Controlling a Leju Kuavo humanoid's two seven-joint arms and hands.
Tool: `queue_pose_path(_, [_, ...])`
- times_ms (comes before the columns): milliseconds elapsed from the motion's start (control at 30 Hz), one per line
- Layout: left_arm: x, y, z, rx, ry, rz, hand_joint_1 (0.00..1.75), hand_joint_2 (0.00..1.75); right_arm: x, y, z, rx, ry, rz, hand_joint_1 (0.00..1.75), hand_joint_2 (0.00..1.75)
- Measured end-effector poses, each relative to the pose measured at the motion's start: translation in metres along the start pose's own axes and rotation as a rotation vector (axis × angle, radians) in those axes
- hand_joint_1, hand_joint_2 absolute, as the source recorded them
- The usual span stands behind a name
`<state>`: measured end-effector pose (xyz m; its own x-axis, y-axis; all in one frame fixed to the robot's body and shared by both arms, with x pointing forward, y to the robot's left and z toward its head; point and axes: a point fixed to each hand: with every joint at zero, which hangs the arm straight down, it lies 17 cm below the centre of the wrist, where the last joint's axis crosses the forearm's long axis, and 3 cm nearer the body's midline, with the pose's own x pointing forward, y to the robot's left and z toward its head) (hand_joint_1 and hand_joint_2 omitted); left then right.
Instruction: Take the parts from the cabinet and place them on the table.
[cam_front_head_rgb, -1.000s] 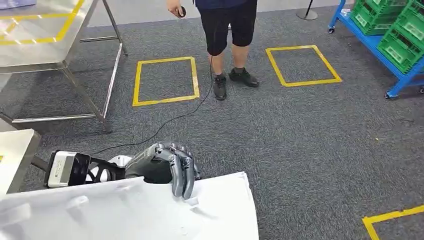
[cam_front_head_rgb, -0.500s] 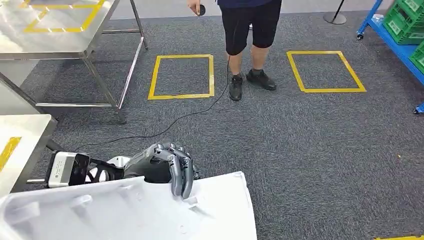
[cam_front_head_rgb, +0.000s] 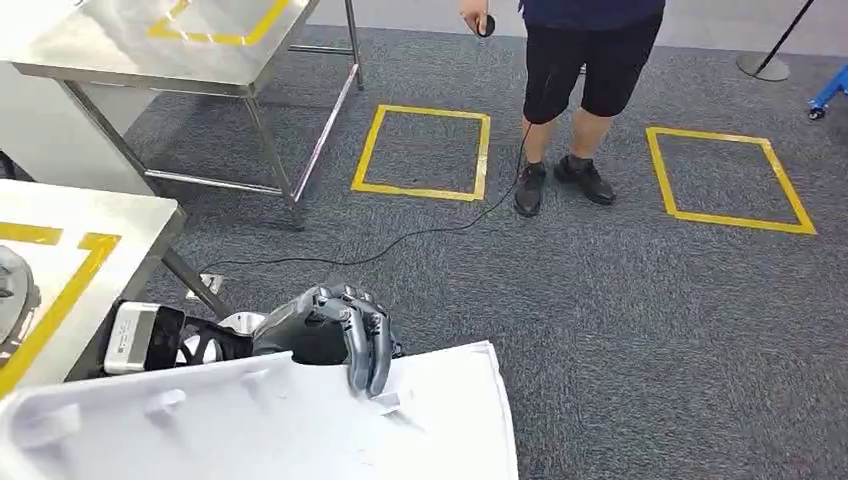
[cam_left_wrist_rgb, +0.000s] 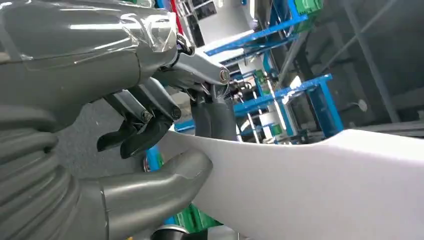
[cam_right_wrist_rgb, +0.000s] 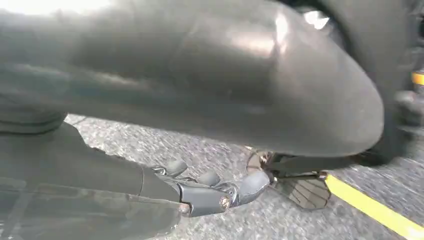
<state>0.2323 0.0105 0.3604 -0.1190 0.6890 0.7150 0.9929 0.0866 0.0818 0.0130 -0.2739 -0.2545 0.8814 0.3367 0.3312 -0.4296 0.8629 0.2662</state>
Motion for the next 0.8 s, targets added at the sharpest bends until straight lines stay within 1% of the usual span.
queue_pose_path(467, [0.000, 0.000, 0.000, 0.000, 0.005, -0.001, 1.75, 1.75, 0.001, 0.001, -0.001, -0.004, -0.003, -0.040, 0.00, 0.00])
queue_pose_path(533, [0.003, 0.000, -0.002, -0.007, 0.000, -0.007, 1.75, 1.75, 0.005, 0.010, -0.004, 0.008, -0.010, -0.044, 0.00, 0.00])
queue_pose_path(700, [0.004, -0.001, -0.003, -0.010, -0.006, -0.009, 1.75, 1.75, 0.009, 0.010, -0.005, 0.009, -0.016, -0.045, 0.00, 0.00])
queue_pose_path(800, [0.005, -0.002, -0.005, -0.013, -0.011, -0.006, 1.75, 1.75, 0.003, 0.009, -0.003, 0.005, -0.007, -0.048, 0.00, 0.00])
